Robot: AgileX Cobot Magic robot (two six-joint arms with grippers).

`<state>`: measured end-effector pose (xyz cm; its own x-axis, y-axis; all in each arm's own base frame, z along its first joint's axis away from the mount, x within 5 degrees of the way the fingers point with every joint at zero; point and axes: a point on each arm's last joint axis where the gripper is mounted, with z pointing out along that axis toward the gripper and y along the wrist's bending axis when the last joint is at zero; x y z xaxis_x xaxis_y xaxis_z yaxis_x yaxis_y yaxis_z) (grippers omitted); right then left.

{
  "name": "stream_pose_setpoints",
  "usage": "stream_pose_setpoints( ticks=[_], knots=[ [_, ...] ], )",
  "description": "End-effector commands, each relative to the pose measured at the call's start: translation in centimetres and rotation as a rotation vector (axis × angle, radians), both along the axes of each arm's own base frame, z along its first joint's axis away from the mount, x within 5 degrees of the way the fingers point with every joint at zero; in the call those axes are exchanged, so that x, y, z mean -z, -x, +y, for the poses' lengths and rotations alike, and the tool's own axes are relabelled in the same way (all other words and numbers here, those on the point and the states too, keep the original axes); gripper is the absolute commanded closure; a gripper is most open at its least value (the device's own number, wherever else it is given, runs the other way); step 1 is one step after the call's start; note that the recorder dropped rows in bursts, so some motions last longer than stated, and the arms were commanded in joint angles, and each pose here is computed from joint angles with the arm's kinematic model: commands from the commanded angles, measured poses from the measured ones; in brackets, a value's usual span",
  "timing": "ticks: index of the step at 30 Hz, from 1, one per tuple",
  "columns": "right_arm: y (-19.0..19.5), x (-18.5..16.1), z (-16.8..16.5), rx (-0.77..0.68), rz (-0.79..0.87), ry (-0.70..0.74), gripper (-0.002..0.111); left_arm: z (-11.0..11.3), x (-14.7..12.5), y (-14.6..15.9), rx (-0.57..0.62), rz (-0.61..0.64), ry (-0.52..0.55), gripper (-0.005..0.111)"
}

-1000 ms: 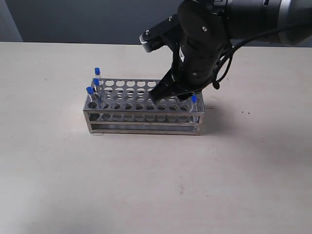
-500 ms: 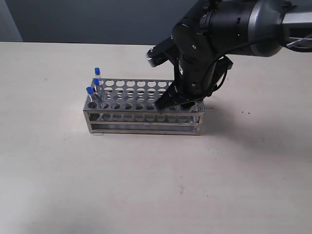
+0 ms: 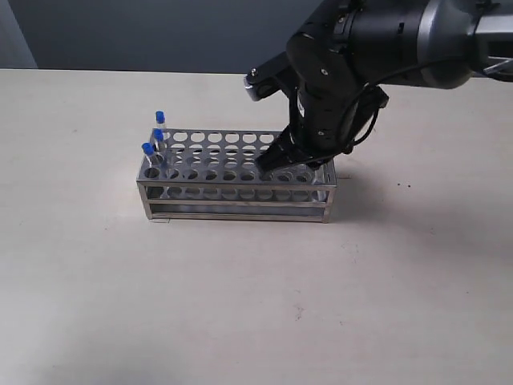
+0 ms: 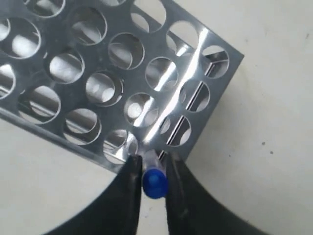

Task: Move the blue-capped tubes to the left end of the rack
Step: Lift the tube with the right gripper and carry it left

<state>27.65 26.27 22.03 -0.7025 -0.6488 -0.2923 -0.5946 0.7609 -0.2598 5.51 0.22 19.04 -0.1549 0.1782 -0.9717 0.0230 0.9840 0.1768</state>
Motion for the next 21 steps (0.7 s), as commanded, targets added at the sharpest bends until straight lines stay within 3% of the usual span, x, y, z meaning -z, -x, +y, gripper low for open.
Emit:
stream_pose_setpoints(
  ticks=[1, 13, 21],
  knots=[
    [0.3, -2.1, -0.5, -0.002, -0.048, -0.043, 0.108, 0.0, -0.2, 0.0, 0.008, -0.010, -0.002, 0.106],
    [1.7, -6.8, -1.5, -0.006, -0.113, -0.176, 0.108, 0.0, -0.2, 0.0, 0.008, -0.010, -0.002, 0.106],
    [2.8, -9.0, -0.7, -0.126, -0.114, -0.346, 0.108, 0.0, -0.2, 0.0, 0.008, -0.010, -0.002, 0.106]
  ],
)
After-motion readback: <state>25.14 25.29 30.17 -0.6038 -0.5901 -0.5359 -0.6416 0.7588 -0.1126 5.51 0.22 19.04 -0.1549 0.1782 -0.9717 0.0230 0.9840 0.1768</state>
